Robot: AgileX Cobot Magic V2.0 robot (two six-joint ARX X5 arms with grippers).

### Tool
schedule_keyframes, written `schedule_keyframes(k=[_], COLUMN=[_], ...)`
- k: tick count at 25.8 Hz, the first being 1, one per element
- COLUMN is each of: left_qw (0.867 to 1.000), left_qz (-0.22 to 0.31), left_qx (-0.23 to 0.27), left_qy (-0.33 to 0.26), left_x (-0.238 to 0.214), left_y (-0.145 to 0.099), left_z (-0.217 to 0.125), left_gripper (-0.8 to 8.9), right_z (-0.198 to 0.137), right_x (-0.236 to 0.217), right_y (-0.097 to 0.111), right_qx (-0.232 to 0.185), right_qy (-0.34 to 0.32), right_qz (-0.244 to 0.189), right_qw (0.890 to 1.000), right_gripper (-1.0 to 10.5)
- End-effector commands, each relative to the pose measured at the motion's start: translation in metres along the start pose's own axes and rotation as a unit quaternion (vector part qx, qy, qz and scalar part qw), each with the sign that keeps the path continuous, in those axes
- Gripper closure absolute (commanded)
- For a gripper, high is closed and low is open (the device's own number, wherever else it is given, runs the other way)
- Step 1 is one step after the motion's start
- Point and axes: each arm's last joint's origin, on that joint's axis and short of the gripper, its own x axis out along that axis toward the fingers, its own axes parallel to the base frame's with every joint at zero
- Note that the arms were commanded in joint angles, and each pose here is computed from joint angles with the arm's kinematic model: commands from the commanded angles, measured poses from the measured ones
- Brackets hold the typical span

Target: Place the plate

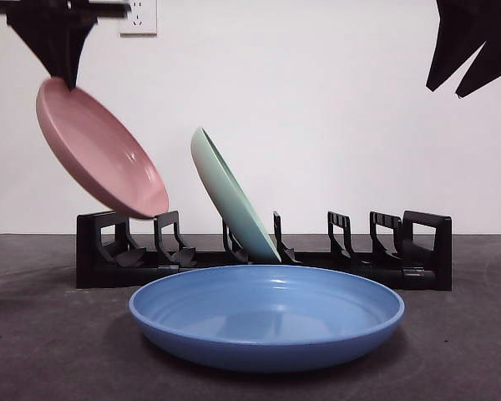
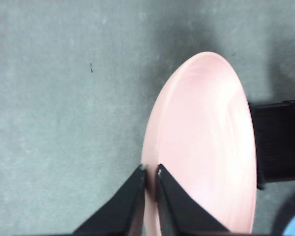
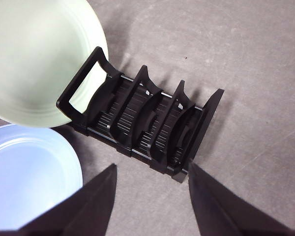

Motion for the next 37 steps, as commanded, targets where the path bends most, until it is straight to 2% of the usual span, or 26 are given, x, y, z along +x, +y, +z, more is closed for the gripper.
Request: schedule_keyframes(k=[1, 17, 23, 27, 37], left_qw=[1.0, 1.0, 0.999, 0.998, 0.993], left_qz=[-0.002, -0.002, -0.029, -0.042, -0.079], left_qx=[0.003, 0.009, -0.002, -0.008, -0.049], left_qy=[-0.021, -0.019, -0.038, -0.053, -0.074], left_x=[-0.016, -0.059, -0.081, -0.09, -0.085], left_y=[0.0, 0.015, 0.024, 0.029, 0.033], left_z=[0.008, -0.01, -0.026, -0.045, -0.125], left_gripper=[7.98, 7.98, 7.98, 7.98, 7.99], right_z=[0.003, 0.002, 0.002, 0.002, 0.001], right_x=[0.0, 0.0, 0.0, 0.0, 0.0], right_y=[0.0, 0.0, 0.0, 0.0, 0.001], right_qx=[0.0, 0.001, 0.001, 0.002, 0.002], right_qy=[-0.004, 0.0, 0.004, 0.005, 0.007], right_qz=[0.001, 0.002, 0.002, 0.002, 0.003], right_qw=[1.0, 1.0, 1.0, 1.0, 1.0], right_gripper=[7.2, 7.2, 7.2, 7.2, 7.2])
